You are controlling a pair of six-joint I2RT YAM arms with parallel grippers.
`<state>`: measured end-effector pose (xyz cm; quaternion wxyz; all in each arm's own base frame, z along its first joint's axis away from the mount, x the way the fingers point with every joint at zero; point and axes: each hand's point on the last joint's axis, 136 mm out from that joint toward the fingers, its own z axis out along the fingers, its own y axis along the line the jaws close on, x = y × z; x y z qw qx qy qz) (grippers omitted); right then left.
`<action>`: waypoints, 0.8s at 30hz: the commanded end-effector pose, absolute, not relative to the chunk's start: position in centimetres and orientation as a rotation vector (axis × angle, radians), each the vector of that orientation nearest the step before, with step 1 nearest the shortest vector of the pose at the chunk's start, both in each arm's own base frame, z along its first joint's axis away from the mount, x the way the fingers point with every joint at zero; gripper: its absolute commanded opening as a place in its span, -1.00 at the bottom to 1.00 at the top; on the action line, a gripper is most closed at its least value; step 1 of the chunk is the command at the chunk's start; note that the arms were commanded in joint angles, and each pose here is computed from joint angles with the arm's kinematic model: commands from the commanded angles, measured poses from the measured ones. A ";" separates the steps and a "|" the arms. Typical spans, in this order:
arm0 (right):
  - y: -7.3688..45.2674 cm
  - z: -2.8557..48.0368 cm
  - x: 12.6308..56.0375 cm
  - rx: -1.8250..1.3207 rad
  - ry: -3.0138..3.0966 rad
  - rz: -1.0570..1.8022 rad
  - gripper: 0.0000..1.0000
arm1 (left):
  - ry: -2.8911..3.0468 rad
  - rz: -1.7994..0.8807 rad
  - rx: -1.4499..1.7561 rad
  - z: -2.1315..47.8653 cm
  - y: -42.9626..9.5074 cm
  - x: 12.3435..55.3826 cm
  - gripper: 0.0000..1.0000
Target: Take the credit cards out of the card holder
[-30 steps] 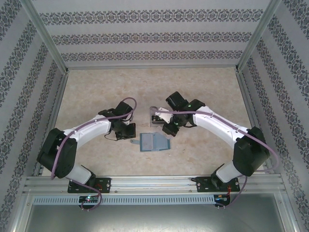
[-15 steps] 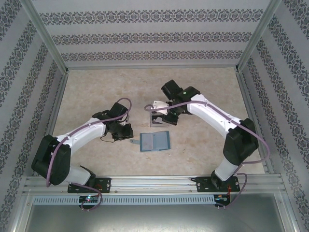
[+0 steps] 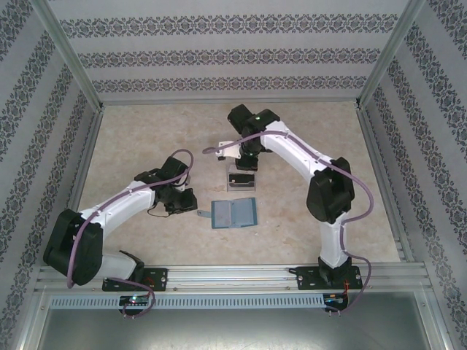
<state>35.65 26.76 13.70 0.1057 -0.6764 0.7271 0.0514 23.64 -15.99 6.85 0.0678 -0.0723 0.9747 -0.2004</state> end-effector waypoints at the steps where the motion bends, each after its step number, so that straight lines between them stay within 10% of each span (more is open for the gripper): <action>1: 26.0 13.4 36.0 -2.069 2.156 0.138 -0.87 | 2.949 -0.562 -0.239 6.8 -14.9 23.2 -0.67; 24: 26.5 9.6 35.7 -2.192 2.219 0.306 -0.82 | 2.969 -0.550 -0.268 6.3 -14.6 24.2 -0.65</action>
